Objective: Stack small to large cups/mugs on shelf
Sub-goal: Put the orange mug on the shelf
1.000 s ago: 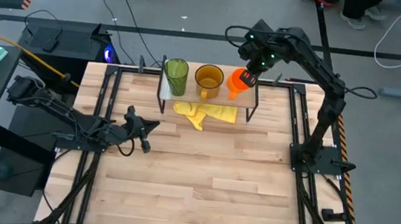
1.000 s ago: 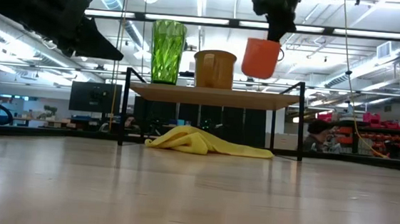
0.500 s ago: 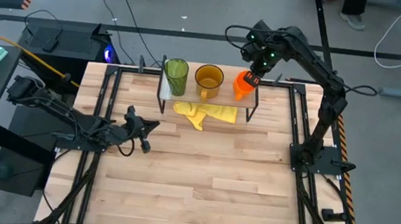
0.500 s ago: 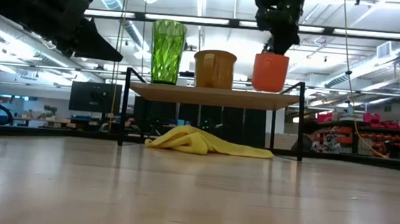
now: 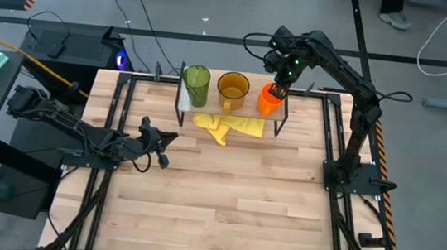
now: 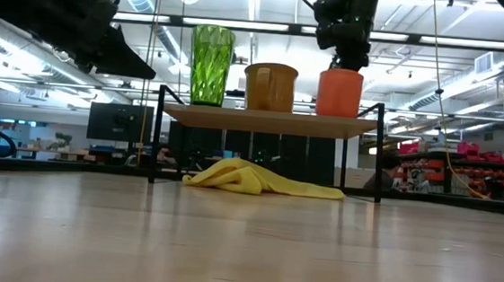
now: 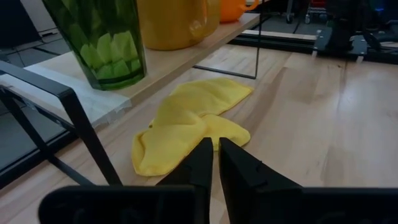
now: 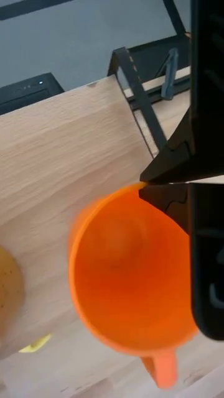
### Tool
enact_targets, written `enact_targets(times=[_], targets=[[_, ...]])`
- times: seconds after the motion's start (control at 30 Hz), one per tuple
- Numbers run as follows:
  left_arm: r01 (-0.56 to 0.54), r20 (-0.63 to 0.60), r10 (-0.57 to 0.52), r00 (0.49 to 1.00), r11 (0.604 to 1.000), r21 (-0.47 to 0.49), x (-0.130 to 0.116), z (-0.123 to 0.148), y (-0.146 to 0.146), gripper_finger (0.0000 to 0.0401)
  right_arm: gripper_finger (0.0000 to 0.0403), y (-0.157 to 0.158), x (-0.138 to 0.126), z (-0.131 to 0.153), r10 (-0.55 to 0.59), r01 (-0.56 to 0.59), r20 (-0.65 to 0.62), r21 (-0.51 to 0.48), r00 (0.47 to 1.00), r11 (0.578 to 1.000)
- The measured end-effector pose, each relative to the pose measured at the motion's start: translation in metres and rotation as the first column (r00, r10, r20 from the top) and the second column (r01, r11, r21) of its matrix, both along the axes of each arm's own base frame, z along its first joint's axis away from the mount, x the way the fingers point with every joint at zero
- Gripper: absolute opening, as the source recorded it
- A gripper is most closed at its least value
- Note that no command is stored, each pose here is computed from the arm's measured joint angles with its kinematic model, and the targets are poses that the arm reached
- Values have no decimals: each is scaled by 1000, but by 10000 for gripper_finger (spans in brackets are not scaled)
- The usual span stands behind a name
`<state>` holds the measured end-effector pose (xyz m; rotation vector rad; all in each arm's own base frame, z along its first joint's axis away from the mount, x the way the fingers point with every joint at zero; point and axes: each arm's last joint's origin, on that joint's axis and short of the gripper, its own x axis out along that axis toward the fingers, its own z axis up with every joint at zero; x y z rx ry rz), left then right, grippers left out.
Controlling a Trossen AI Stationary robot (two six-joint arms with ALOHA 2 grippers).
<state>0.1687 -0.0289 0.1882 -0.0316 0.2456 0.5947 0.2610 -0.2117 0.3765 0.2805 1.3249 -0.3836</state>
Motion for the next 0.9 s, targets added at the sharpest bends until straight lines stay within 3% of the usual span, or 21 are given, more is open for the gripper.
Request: enact_targets(times=[0.9], targets=[[-1,-3,1,1000,1000,2,0,0,0,28,3,-5,5,4,57,-53,50,-72,997,996]])
